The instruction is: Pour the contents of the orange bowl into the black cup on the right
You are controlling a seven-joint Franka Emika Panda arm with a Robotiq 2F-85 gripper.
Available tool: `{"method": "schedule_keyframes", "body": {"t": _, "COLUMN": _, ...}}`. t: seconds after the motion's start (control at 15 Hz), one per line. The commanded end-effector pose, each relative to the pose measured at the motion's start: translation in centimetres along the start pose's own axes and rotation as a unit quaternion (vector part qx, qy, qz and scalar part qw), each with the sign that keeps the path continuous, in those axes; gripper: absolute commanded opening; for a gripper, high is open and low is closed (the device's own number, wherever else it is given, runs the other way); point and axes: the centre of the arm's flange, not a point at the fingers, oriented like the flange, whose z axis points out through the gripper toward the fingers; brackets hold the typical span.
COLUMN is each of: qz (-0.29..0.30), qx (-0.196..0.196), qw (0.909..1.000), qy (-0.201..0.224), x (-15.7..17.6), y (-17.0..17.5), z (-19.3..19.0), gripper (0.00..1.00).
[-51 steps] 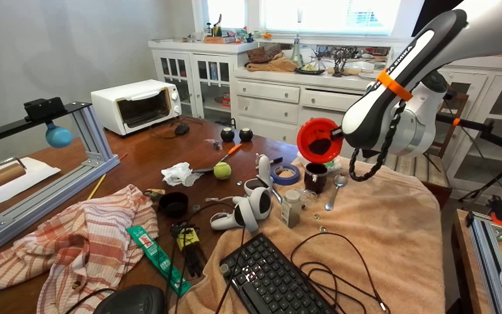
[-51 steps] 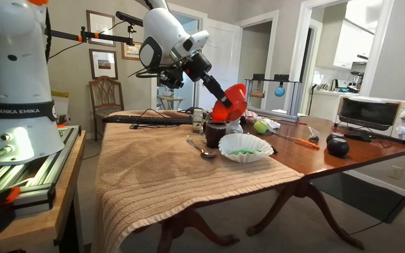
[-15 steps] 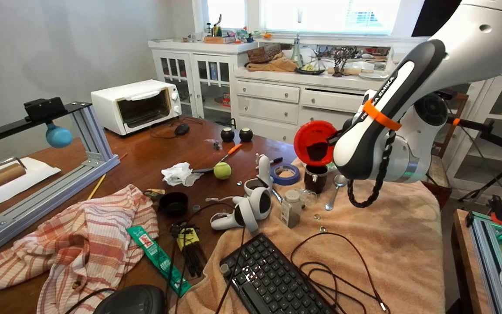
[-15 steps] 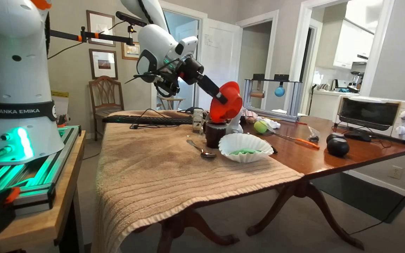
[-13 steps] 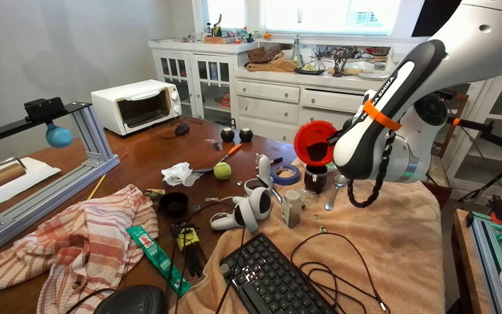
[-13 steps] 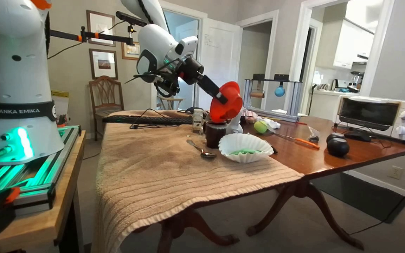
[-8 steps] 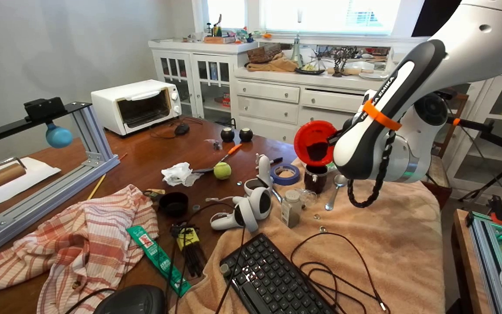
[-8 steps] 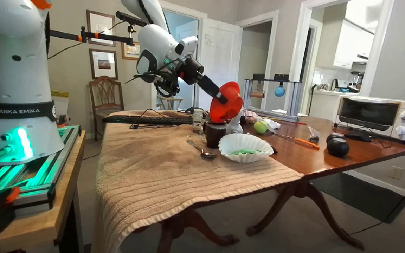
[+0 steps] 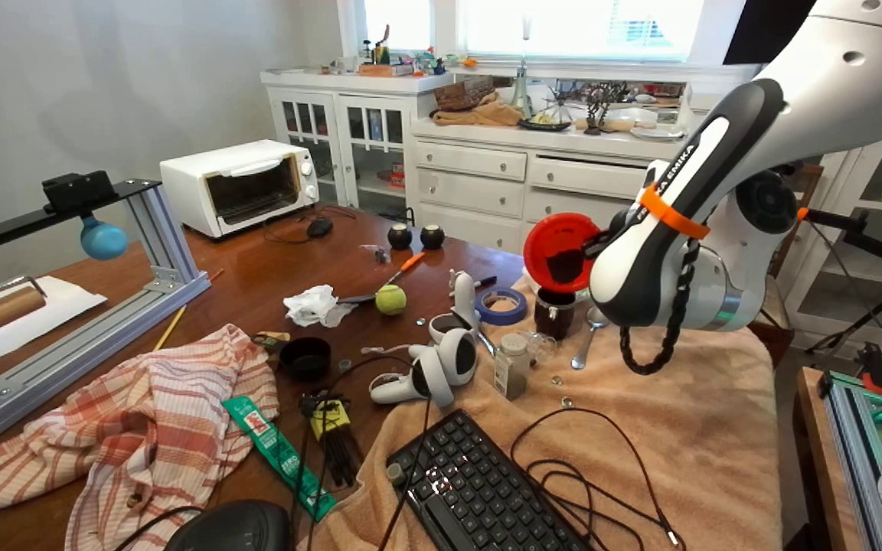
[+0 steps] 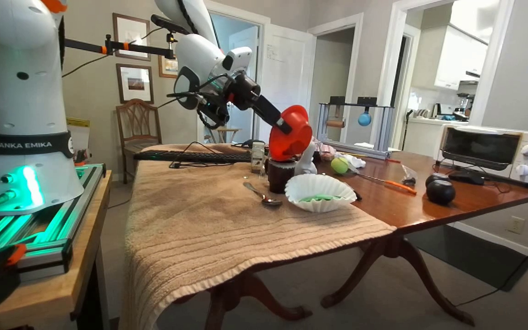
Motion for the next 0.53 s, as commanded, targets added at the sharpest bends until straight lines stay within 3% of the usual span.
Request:
{"method": "schedule_keyframes", "body": {"t": 0.0, "qz": -0.019, "qx": -0.023, "qw": 0.9995, "qy": 0.007, "x": -1.0, "y": -0.8, "z": -0.9, "gripper": 0.02}}
{"method": "schedule_keyframes", "body": {"t": 0.47, "qz": -0.038, "qx": -0.042, "qw": 0.9978, "qy": 0.034, "x": -1.1, "y": -2.2, "z": -0.8, "gripper": 0.02}}
